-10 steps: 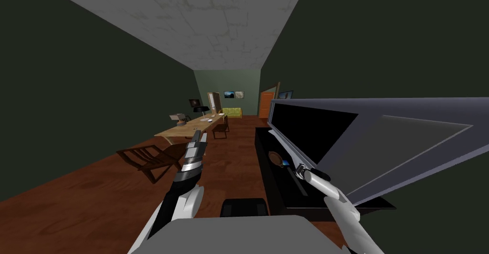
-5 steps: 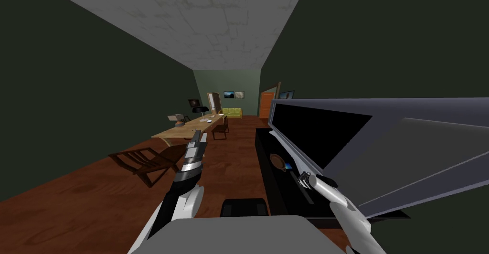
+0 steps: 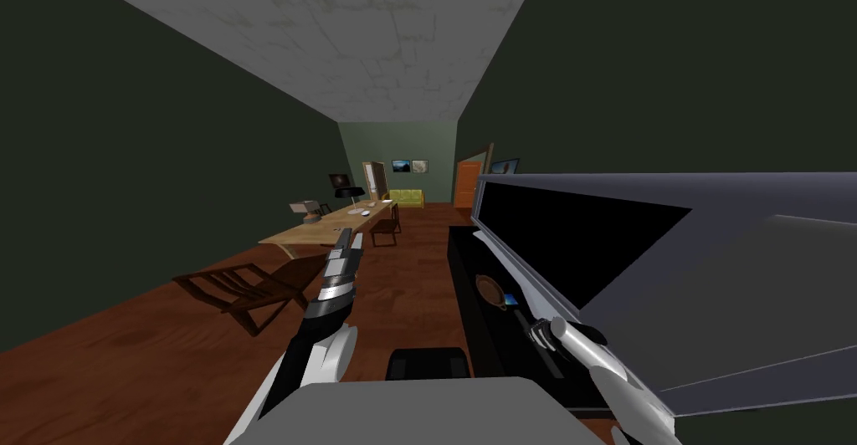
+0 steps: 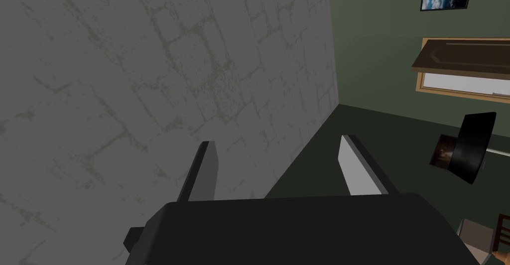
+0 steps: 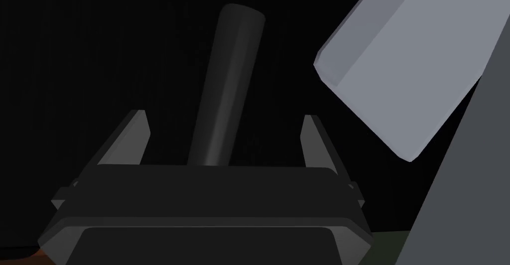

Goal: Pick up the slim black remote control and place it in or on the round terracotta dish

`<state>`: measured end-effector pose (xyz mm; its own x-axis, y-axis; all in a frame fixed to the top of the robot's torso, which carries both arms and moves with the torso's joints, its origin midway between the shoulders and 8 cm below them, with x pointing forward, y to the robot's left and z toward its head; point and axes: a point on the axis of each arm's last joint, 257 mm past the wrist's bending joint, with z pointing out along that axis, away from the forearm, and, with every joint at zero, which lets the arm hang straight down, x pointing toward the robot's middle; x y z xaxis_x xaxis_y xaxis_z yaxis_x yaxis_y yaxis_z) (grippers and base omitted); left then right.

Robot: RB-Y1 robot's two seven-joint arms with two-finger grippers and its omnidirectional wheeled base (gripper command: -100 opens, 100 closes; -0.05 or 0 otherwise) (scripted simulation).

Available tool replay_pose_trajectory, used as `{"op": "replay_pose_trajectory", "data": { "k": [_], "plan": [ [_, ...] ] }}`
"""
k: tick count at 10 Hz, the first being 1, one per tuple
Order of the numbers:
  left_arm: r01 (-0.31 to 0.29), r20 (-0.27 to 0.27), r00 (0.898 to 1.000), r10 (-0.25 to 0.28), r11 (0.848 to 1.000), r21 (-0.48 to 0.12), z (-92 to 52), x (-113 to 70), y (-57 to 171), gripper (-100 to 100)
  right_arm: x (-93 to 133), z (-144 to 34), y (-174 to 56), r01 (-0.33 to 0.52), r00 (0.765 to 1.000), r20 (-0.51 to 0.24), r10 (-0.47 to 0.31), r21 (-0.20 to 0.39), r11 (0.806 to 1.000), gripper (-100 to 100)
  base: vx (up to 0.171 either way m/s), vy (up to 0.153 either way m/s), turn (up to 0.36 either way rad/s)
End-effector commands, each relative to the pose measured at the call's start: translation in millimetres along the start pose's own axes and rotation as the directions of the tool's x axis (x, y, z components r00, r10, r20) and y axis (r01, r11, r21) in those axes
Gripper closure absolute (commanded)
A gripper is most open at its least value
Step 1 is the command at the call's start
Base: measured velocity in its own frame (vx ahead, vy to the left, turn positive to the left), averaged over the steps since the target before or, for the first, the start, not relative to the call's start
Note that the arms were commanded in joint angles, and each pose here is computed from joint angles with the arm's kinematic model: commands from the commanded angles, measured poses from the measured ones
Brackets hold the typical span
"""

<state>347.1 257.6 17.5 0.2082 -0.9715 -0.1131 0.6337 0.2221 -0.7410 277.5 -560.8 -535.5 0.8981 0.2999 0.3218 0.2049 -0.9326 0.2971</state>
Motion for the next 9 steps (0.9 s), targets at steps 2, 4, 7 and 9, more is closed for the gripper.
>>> {"op": "replay_pose_trajectory", "data": {
  "k": [2,4,7,9],
  "plan": [
    [0.0,0.0,1.0,0.0,1.0,0.0,0.0,0.0,0,0,-24,2.6,-14,-0.079,0.996,0.041,0.077,0.052,0.996,-100,0.065,-0.018,0.007],
    [0.0,0.0,1.0,0.0,1.0,0.0,0.0,0.0,0,0,-38,3.0,-22,-0.124,0.991,0.066,0.119,0.078,0.989,-100,0.061,-0.016,0.004],
    [0.0,0.0,1.0,0.0,1.0,0.0,0.0,0.0,0,0,-62,2.4,-37,-0.204,0.975,0.112,0.191,0.117,0.972,-100,0.103,-0.031,0.016],
    [0.0,0.0,1.0,0.0,1.0,0.0,0.0,0.0,0,0,-81,0.8,-49,-0.265,0.958,0.149,0.244,0.141,0.954,-100,0.036,-0.03,0.012]
  ]
}}
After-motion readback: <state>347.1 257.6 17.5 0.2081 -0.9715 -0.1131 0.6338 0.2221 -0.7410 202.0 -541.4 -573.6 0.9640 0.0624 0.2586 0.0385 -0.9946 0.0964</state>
